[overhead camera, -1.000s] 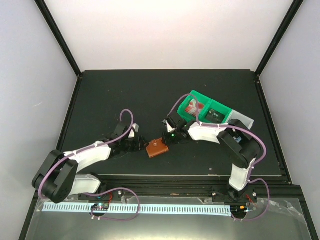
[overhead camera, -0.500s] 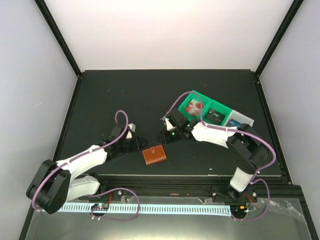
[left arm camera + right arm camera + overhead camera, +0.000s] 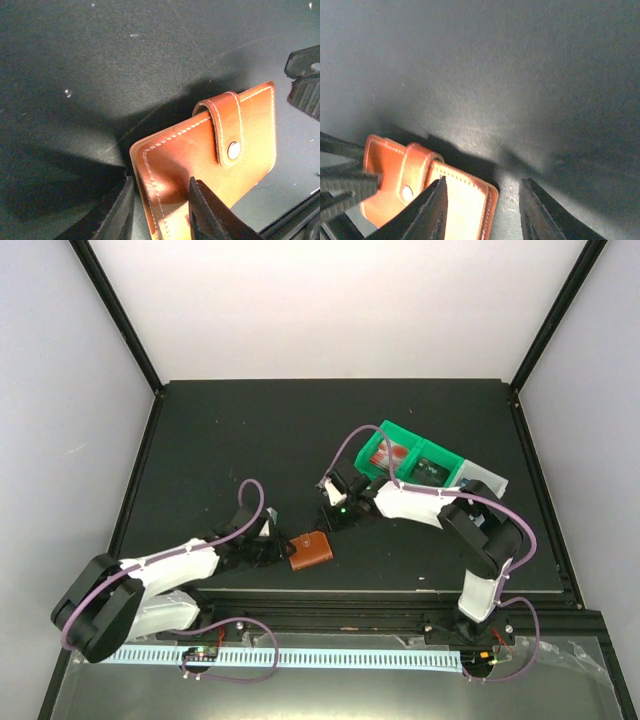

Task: Put the credit cards into the card holder
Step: Adjust the card holder at the center of the board.

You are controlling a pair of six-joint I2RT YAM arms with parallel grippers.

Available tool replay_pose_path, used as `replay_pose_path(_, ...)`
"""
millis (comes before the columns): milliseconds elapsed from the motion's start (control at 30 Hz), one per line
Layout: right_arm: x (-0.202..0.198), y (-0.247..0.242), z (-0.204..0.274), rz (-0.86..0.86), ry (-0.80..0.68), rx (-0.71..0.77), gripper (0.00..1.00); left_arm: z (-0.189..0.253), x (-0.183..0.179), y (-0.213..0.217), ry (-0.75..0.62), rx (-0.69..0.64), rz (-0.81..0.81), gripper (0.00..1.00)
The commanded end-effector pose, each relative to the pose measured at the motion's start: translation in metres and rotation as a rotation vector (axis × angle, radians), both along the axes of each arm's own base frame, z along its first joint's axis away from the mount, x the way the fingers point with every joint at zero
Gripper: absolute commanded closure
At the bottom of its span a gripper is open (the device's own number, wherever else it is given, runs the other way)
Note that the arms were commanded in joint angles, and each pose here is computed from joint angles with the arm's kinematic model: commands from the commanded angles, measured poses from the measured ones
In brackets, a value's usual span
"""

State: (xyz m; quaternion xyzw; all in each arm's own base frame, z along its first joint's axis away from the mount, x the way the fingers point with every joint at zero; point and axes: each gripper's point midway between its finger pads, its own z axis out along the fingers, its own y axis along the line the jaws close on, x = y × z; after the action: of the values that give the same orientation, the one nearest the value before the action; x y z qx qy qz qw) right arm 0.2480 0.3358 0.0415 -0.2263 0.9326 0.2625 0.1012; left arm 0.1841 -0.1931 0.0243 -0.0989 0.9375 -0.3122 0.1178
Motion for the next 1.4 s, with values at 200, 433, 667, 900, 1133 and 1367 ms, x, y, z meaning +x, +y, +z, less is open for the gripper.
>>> replay_pose_path(200,-0.025,-0.015,-0.018,-0.044,0.09,0.009,0.77,0.009,0.027,-0.017,-0.052,0.044,-0.048,0.96)
replay_pose_path(433,-0.033,-0.035,-0.02,-0.08,0.065,-0.028,0.78,0.02,0.052,-0.028,-0.141,0.12,-0.156,0.99)
replay_pose_path(667,-0.04,-0.044,-0.011,0.011,-0.001,-0.089,0.67,0.03,0.074,-0.064,-0.195,0.077,-0.364,0.99)
replay_pose_path(900,-0.034,-0.056,-0.007,-0.022,-0.04,-0.15,0.65,0.033,0.11,-0.08,-0.196,0.061,-0.376,0.94)
replay_pose_path(1133,-0.012,-0.059,0.017,0.036,-0.193,-0.23,0.54,0.05,0.109,-0.071,-0.201,0.078,-0.326,0.64)
replay_pose_path(1367,-0.001,-0.04,0.017,0.136,-0.243,-0.228,0.5,0.037,0.076,-0.041,-0.13,0.05,-0.157,0.52)
